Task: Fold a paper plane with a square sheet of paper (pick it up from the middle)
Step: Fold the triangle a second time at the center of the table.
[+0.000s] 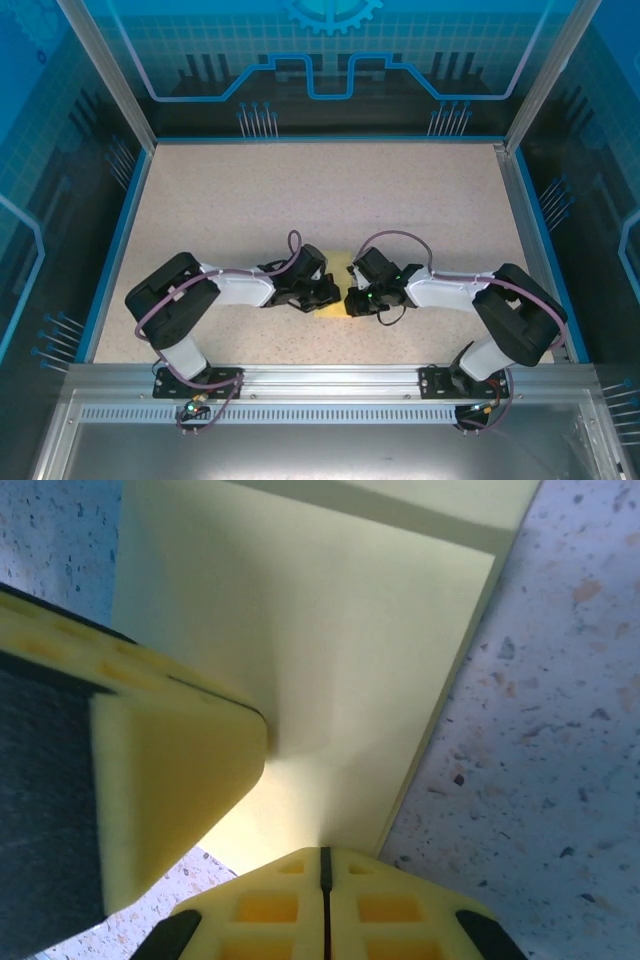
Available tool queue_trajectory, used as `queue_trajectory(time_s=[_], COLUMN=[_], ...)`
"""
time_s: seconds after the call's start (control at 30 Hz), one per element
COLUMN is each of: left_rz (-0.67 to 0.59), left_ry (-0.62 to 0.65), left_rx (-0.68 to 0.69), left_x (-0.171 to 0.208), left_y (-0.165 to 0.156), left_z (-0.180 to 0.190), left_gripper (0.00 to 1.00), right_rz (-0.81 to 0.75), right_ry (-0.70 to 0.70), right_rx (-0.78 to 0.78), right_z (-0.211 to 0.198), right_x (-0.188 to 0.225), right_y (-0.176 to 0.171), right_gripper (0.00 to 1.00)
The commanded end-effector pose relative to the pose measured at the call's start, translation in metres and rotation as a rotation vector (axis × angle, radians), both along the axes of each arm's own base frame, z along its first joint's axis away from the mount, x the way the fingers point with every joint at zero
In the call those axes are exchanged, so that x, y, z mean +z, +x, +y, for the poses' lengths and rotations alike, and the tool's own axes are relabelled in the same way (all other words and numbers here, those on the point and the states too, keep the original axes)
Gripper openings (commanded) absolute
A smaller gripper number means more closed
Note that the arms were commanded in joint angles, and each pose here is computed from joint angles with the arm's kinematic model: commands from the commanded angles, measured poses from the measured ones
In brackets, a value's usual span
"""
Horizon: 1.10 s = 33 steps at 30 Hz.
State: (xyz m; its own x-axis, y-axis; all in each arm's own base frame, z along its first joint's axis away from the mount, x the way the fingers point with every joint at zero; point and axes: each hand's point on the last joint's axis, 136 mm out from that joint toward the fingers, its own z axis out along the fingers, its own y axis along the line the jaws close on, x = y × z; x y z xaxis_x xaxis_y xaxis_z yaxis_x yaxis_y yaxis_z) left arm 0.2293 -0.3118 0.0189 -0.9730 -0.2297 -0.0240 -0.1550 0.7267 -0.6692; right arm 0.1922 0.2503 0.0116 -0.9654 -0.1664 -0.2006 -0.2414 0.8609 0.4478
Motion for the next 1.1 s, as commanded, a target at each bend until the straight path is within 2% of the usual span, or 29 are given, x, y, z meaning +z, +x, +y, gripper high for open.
queue_trajectory(time_s=[0.0, 0.27, 0.53, 0.87, 1.07], left_rz=[0.048, 0.040, 0.019, -0.007, -0.020], left_ry=[-0.001, -0.017, 0.066, 0.079, 0.099], left_rx=[-0.009, -0.022, 0.017, 0.086, 0.111], left_x=[-0.010, -0.009, -0.024, -0.027, -0.028], left_y=[-0.013, -0.015, -0.006, 0.017, 0.031], left_z=[-0.003, -0.007, 0.006, 0.028, 0.041], left_gripper=[0.07, 0.07, 0.06, 0.06, 0.07], right_rz=[0.034, 0.039, 0.059, 0.141, 0.155], right_ry=[-0.045, -0.061, -0.142, -0.293, -0.335], right_rx=[-0.021, -0.016, 0.001, 0.054, 0.057], right_z=[-0.013, -0.016, -0.030, -0.056, -0.063], right_x=[-0.010, -0.013, -0.026, -0.052, -0.057], right_y=[-0.008, -0.010, -0.016, -0.039, -0.042], right_gripper=[0.07, 0.06, 0.07, 0.06, 0.06])
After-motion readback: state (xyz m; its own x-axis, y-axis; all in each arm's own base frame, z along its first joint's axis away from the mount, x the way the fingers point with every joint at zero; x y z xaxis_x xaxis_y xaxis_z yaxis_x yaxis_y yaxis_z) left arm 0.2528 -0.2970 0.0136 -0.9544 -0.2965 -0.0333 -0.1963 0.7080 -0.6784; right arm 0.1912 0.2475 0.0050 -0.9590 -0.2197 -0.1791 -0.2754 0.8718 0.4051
